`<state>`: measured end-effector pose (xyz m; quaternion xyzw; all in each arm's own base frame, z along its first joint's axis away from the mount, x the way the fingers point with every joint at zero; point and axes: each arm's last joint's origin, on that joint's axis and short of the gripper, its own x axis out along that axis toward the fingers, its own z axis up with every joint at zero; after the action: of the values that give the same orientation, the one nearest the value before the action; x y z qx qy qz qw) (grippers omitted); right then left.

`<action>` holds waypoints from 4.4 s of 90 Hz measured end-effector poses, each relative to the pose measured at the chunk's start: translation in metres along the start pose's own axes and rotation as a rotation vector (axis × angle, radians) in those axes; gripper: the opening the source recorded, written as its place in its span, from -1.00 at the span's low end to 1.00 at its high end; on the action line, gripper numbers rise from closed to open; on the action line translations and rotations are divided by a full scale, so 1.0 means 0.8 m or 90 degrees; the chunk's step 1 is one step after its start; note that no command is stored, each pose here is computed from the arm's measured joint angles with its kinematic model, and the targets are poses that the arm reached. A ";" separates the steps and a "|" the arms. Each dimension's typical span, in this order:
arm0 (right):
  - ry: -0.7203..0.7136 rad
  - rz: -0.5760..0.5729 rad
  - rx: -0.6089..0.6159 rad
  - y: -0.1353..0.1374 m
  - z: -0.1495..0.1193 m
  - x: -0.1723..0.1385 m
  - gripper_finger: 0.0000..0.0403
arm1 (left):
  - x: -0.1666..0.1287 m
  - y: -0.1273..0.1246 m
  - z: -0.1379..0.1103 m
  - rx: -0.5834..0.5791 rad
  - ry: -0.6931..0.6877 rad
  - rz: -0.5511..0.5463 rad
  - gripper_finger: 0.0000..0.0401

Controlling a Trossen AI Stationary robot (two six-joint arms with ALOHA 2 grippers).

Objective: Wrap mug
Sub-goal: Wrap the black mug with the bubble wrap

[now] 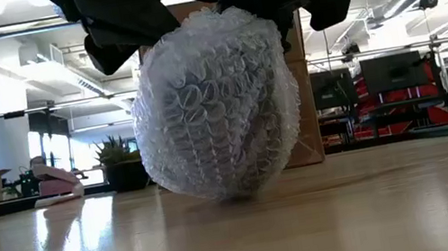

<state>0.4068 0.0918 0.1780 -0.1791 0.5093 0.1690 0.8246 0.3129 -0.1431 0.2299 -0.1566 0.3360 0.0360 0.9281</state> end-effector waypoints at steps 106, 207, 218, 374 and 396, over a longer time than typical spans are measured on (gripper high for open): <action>-0.003 -0.003 0.016 -0.001 0.000 -0.001 -0.73 | -0.027 -0.025 -0.004 -0.017 0.020 0.023 -1.00; -0.045 -0.010 0.066 -0.001 0.009 -0.003 -0.36 | -0.011 -0.034 -0.027 -0.031 0.027 0.039 -1.00; -0.061 -0.009 0.060 0.005 0.014 -0.003 -0.20 | -0.015 -0.043 -0.036 -0.042 0.030 0.030 -1.00; -0.081 0.016 0.024 0.015 0.040 -0.006 -0.83 | -0.017 -0.041 -0.016 -0.081 -0.018 0.032 -1.00; -0.040 0.021 0.029 0.019 0.032 0.024 -0.94 | -0.011 -0.025 -0.015 -0.078 -0.009 0.089 -1.00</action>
<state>0.4276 0.1187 0.1694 -0.1463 0.4896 0.1766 0.8413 0.3024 -0.1654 0.2319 -0.1887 0.3366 0.1220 0.9144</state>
